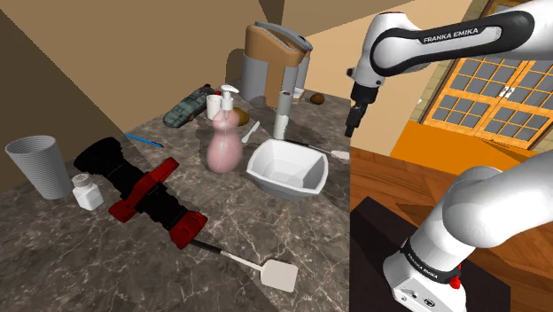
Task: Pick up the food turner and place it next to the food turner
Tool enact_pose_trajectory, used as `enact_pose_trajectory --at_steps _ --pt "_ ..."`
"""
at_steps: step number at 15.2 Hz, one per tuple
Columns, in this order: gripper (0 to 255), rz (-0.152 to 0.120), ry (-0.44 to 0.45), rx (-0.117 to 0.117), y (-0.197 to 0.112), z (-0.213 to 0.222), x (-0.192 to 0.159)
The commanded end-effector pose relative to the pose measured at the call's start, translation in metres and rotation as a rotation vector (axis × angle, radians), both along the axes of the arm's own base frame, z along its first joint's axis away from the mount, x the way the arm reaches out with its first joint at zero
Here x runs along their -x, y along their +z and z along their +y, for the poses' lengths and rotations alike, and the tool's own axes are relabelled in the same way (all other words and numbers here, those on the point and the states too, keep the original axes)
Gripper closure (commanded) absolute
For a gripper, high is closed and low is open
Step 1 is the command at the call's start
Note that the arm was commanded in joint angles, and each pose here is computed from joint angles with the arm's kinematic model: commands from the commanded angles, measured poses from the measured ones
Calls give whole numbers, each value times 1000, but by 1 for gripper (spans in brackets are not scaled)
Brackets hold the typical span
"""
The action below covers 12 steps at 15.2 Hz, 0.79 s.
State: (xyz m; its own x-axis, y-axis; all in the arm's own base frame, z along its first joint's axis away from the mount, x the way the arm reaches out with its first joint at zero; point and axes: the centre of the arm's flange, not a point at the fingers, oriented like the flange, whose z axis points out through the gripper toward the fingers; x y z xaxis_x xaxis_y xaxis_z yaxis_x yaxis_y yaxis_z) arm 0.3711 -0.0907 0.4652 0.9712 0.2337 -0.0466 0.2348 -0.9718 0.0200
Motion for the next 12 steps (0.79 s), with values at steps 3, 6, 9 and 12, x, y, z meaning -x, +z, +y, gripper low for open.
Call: enact_pose_trajectory --at_steps 3,6,9,12 --pt "0 -25 60 -13 -31 -27 -28" --pt "0 -42 104 -24 -55 -45 -52" --pt "0 -58 148 -34 -79 -63 -77" --pt "0 -75 192 -45 -103 -79 -103"
